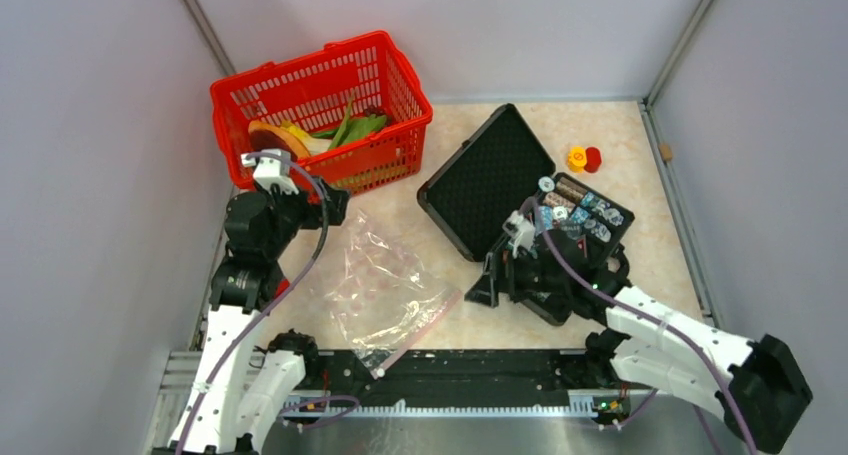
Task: Place the food in the zip-top bag and seal the zipper
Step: Move the distractor to the center of the board.
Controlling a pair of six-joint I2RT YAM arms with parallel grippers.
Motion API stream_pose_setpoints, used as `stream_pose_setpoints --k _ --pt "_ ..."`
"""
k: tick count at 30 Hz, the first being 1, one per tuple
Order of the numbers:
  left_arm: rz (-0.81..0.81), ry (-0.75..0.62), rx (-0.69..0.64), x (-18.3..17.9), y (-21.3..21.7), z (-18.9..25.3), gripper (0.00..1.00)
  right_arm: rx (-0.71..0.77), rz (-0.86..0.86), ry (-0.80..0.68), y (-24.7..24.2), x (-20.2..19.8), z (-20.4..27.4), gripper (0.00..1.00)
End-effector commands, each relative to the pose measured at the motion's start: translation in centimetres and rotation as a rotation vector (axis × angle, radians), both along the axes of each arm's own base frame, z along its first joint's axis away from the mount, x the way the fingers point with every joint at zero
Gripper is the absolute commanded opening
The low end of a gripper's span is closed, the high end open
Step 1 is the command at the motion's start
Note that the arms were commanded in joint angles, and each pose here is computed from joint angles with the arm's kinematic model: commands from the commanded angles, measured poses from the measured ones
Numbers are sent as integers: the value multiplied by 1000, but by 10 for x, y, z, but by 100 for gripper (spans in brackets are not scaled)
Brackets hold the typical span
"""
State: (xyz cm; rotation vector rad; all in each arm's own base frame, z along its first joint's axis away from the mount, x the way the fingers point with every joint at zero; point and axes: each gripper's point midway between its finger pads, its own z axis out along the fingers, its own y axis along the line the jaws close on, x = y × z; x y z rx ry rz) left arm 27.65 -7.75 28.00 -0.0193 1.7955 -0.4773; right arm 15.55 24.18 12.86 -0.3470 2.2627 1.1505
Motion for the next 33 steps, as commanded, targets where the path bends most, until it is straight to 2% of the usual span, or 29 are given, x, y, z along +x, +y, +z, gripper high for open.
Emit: stream_pose_setpoints --k 1,4,6,9,12,15,19,21,24,27,30,33 --pt "33 -103 21 4 7 35 99 -23 11 21 29 -17 -13 99" --pt "34 -106 27 4 8 36 99 -124 -33 57 28 -18 -41 99" --pt "31 -111 39 3 8 36 99 -213 -147 86 12 -9 -62 99" --pt "23 -108 67 3 9 34 99 -349 -352 48 -25 13 -82 99" --pt "18 -102 90 5 10 33 99 -383 -475 -19 -55 38 -83 99" --pt "13 -105 99 10 9 33 99 -300 -540 -10 -80 68 -83 99" --pt "-14 -95 91 15 4 32 99 -245 -564 -85 -102 107 -70 99" --pt "-28 -87 83 16 1 30 99 -293 -536 -86 -103 119 -73 99" --pt "-41 -73 75 14 -2 29 99 -459 -546 -70 -122 139 -88 99" --pt "-52 -70 81 10 -3 28 99 -393 -461 -100 -105 152 -68 99" --pt "-36 -68 103 6 2 27 99 -186 -383 -174 -76 143 -28 99" --pt "-14 -78 121 4 7 27 99 -77 -339 -218 -65 124 5 99"
